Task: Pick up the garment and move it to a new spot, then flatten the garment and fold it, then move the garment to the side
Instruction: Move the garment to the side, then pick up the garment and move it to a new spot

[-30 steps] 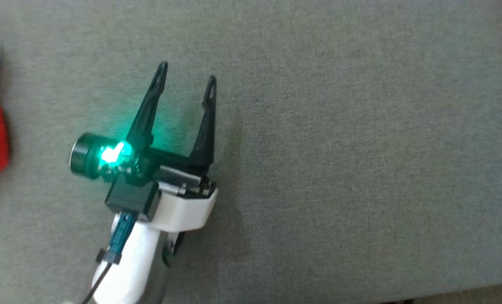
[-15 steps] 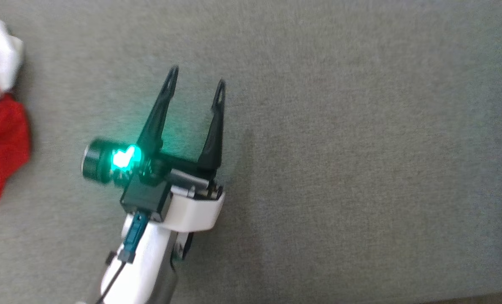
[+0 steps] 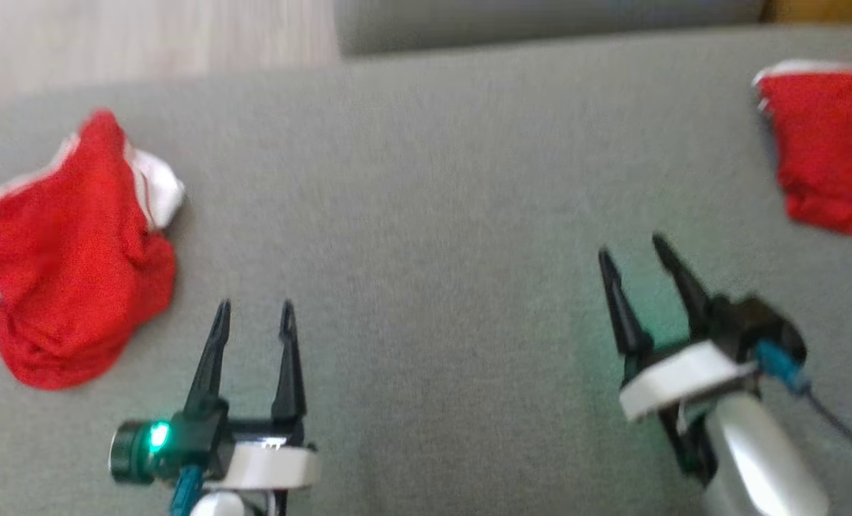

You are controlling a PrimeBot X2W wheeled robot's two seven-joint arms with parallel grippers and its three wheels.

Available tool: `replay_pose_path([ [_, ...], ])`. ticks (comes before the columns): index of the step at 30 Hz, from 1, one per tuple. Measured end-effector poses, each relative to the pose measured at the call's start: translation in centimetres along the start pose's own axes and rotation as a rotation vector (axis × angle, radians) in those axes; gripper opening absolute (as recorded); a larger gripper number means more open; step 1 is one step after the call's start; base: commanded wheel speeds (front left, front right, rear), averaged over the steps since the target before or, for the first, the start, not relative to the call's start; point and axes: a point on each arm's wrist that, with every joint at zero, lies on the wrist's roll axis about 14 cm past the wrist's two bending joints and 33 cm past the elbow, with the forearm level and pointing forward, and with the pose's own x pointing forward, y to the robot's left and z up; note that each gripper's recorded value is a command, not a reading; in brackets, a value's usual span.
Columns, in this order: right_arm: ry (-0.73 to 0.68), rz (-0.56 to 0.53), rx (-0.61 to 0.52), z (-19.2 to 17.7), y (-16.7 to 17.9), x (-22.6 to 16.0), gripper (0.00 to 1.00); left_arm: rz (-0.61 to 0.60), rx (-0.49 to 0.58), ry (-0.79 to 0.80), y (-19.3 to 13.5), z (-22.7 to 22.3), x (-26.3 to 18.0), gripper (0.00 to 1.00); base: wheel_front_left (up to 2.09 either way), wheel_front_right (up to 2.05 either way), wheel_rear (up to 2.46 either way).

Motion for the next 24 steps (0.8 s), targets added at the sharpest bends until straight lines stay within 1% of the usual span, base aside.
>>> replay_pose_path([
  [1, 0.000, 0.000, 0.000, 0.0, 0.0, 0.0, 1.00, 0.000, 0.000, 0.000, 0.0, 0.0, 0.0, 1.00, 0.00, 0.00, 0.00],
  [2, -0.018, 0.000, 0.010, 0.5, 0.8, -1.6, 1.00, 0.010, 0.005, -0.018, 0.4, 0.7, -1.2, 1.00, 0.00, 0.00, 0.00],
  [4, -0.031, -0.002, 0.018, 0.8, 1.5, -3.1, 1.00, 0.018, 0.009, -0.037, 0.8, 1.3, -2.2, 1.00, 0.00, 0.00, 0.00],
  [8, -0.073, -0.009, 0.016, 1.9, 2.2, -4.8, 1.00, 0.037, 0.015, -0.065, 1.5, 2.2, -3.5, 1.00, 0.00, 0.00, 0.00],
  [13, -0.113, -0.028, 0.011, 3.1, 1.9, -5.5, 1.00, 0.033, 0.017, -0.072, 1.5, 2.4, -4.0, 1.00, 0.00, 0.00, 0.00],
  [19, -0.104, -0.050, 0.019, 2.7, 1.5, -6.0, 1.00, 0.030, 0.018, -0.058, 1.4, 1.9, -4.1, 1.00, 0.00, 0.00, 0.00],
  [24, -0.097, -0.048, 0.007, 2.5, 1.5, -6.0, 1.00, 0.025, 0.017, -0.053, 1.4, 1.8, -4.2, 1.00, 0.00, 0.00, 0.00],
])
